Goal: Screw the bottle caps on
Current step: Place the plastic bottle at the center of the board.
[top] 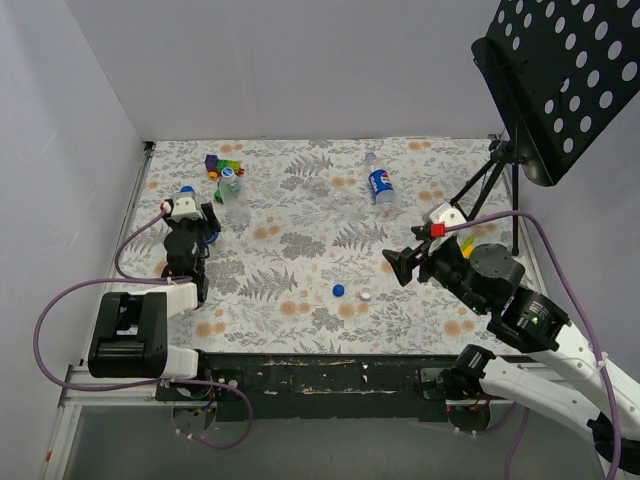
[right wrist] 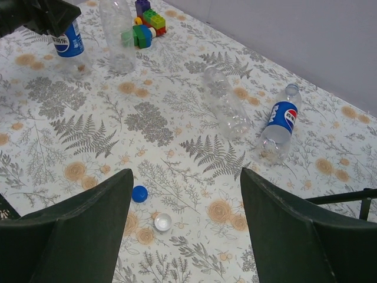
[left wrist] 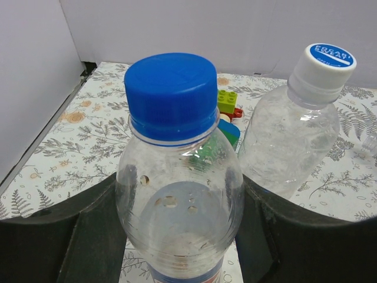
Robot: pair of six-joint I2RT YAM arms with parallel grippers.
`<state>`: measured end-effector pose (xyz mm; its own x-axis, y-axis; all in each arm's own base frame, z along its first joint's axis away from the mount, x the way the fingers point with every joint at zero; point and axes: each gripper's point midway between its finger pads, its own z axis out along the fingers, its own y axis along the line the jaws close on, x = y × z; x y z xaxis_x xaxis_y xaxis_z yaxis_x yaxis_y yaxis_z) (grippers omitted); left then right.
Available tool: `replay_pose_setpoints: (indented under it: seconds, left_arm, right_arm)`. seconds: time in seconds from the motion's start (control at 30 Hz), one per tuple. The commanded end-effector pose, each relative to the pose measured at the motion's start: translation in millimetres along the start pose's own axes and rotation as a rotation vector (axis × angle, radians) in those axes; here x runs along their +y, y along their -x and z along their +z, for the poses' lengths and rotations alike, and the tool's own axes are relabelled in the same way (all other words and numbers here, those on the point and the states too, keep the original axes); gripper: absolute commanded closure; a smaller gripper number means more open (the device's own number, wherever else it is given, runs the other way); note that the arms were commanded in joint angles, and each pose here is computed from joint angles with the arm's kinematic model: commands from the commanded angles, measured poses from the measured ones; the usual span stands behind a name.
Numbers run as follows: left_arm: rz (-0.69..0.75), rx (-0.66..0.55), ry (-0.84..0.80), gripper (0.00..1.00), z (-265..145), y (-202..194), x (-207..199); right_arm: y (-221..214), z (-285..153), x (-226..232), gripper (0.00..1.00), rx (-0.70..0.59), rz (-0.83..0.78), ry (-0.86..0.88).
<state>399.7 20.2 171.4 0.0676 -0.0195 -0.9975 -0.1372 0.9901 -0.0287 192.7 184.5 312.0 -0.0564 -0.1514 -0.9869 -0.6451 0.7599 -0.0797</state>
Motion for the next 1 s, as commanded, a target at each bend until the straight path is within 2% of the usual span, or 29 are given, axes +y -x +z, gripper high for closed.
replay_pose_setpoints:
  seconds: [0.0, 0.2, 0.57, 0.6, 0.67, 0.97]
  left_arm:
    - [0.017, 0.003, -0.007, 0.65, -5, -4, 1]
    - [0.017, 0.009, -0.01, 0.43, -7, -5, 1]
    - [0.003, 0.014, 0.001, 0.16, -12, -4, 3]
    - [0.003, 0.012, 0.007, 0.1, -13, -3, 4]
    - [-0.001, 0.01, 0.016, 0.04, -14, -2, 5]
    - [-0.031, 0.034, 0.061, 0.02, -22, 2, 13]
  right_arm:
    - [7, -1, -4, 0.2, -0.042, 0.005, -0.015]
    - [6, -4, -2, 0.2, -0.042, 0.008, -0.006]
    - [7, -8, -1, 0.2, -0.055, 0.02, 0.007]
    - [8, -9, 0, 0.2, -0.059, 0.022, 0.009]
    - [9, -10, 1, 0.2, -0.063, 0.029, 0.016]
    - [1, -11, 14, 0.19, -0.027, 0.043, 0.084]
